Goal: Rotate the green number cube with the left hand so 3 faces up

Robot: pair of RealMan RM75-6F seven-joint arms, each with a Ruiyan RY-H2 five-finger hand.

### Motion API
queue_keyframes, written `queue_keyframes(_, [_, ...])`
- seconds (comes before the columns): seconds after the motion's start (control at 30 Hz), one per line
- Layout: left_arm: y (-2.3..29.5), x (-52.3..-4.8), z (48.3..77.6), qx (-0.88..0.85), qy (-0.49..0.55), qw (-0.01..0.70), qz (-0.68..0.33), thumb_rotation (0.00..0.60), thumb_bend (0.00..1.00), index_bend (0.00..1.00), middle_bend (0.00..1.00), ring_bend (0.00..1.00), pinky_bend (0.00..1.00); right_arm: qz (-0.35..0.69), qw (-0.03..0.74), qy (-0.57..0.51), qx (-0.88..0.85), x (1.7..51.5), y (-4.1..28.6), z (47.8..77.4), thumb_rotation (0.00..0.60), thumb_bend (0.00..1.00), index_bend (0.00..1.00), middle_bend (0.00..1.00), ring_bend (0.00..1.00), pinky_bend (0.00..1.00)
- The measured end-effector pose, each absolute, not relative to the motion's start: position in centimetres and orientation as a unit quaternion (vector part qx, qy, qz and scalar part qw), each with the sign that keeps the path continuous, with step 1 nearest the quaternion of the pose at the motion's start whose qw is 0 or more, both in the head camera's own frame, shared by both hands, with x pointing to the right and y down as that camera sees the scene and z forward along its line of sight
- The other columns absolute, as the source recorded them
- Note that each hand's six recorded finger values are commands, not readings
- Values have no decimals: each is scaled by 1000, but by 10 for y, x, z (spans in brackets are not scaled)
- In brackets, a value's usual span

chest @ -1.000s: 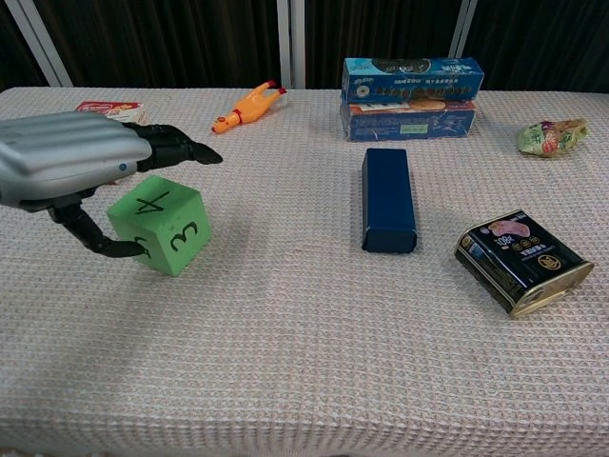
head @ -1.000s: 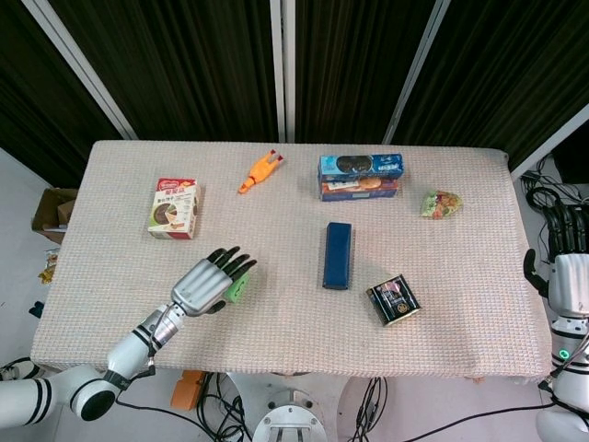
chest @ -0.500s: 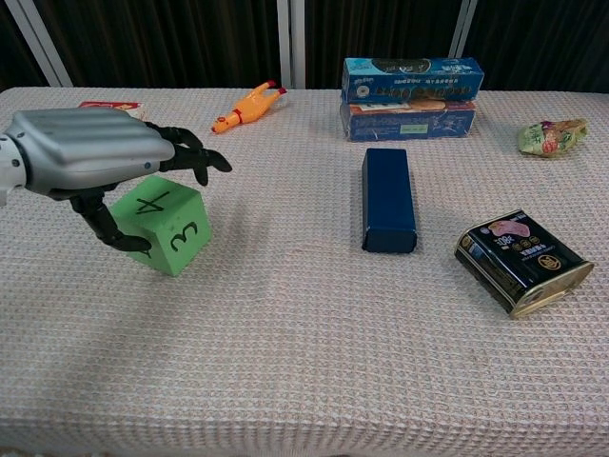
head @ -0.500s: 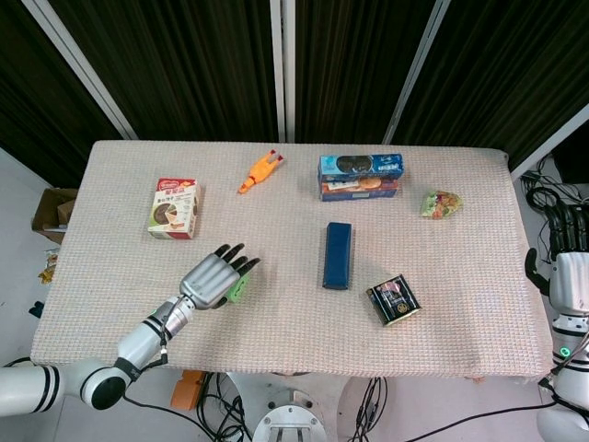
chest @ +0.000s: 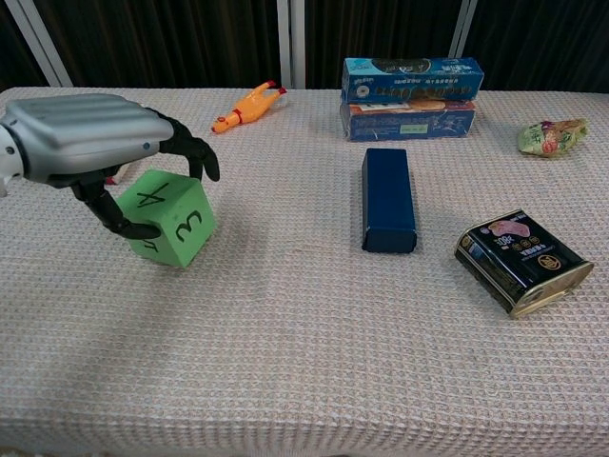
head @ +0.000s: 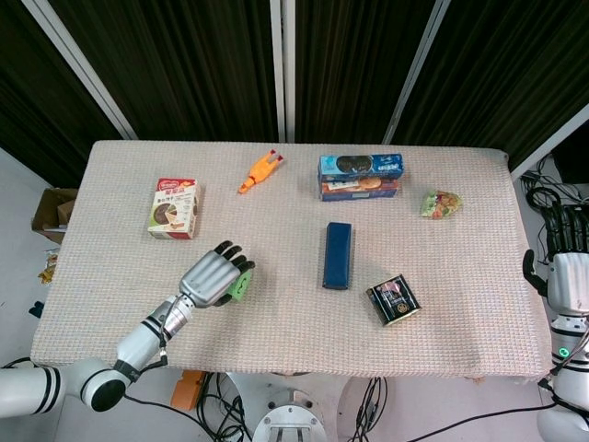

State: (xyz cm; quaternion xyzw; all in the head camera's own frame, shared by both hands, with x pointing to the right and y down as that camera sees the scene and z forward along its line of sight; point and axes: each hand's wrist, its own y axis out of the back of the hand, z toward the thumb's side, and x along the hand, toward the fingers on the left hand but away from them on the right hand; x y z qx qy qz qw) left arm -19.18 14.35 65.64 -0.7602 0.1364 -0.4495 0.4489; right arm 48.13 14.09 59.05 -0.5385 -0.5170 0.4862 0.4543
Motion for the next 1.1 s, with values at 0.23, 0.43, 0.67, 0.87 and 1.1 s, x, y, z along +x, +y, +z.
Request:
queue_keyframes(0.23, [140,-191,648,-818,246,338,-396,600,306,201,577,184,161,488,449,-517,-542,480,142,594,600,477,0,0,0,0])
queue_keyframes(0.43, [139,-204,664,-854,336,198,-345,600,303,164,584,184,161,487,450,-515,-543,478,143,595,600,477,0,0,0,0])
queue_keyframes(0.67, [145,-229,695,-857,394,120,-310,600,297,111,556,183,162,487,452,-515,-542,477,143,591,600,477,0,0,0,0])
queue_keyframes(0.87, [158,-242,707,-856,404,107,-304,600,289,24,399,162,163,488,450,-515,-542,478,144,592,600,477,0,0,0,0])
queue_keyframes(1.1, [164,-253,707,-858,385,134,-313,600,229,0,40,67,162,485,453,-516,-541,476,143,590,600,477,0,0,0,0])
